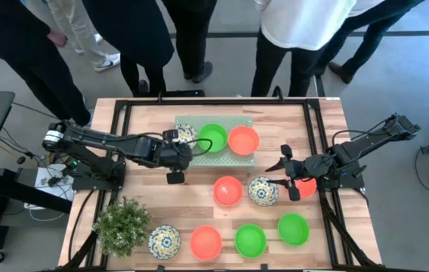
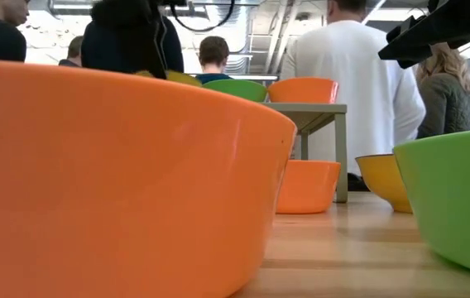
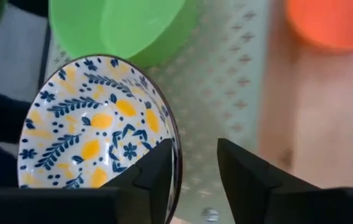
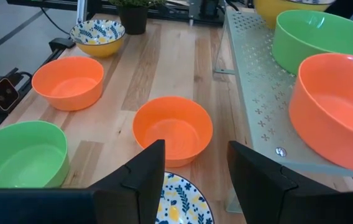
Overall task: Pick & Place Mini bowls
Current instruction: Put the white patterned bowl on the shelf, then stack the white patterned bowl on top of the white patterned bowl on the shelf
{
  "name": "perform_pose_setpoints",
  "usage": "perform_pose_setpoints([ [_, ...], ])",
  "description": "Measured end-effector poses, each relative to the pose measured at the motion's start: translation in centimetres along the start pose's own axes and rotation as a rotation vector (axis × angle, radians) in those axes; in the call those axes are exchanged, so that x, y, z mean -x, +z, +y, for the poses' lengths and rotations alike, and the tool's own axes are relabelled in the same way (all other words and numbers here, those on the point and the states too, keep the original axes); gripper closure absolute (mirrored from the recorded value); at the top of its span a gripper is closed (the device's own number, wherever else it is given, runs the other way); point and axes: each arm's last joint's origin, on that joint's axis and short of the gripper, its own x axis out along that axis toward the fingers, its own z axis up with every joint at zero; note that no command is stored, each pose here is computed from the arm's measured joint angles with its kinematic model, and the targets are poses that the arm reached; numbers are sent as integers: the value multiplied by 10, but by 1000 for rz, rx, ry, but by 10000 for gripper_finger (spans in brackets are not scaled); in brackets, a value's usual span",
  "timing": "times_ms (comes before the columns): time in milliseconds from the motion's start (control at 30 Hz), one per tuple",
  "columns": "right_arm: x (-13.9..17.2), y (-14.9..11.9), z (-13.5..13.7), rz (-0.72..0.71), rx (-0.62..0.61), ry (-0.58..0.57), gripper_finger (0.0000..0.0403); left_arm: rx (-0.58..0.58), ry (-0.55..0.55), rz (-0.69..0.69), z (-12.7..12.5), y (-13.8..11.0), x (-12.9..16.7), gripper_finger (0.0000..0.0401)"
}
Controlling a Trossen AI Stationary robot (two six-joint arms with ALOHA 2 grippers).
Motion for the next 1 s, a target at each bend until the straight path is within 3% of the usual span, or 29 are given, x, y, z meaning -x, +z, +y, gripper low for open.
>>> perform_pose_setpoints([
  [300,0,0,0,0,0,0,234,-6,-60,-174,-29,18,48,265],
  [533,0,0,0,0,0,0,234,41,-153,-221,-59,12,70,265],
  [800,0,0,0,0,0,0,234,174,-401,-138,-94,-5,81,265],
  [1000,0,0,0,0,0,0,234,268,-448,15,-116,-33,64,265],
])
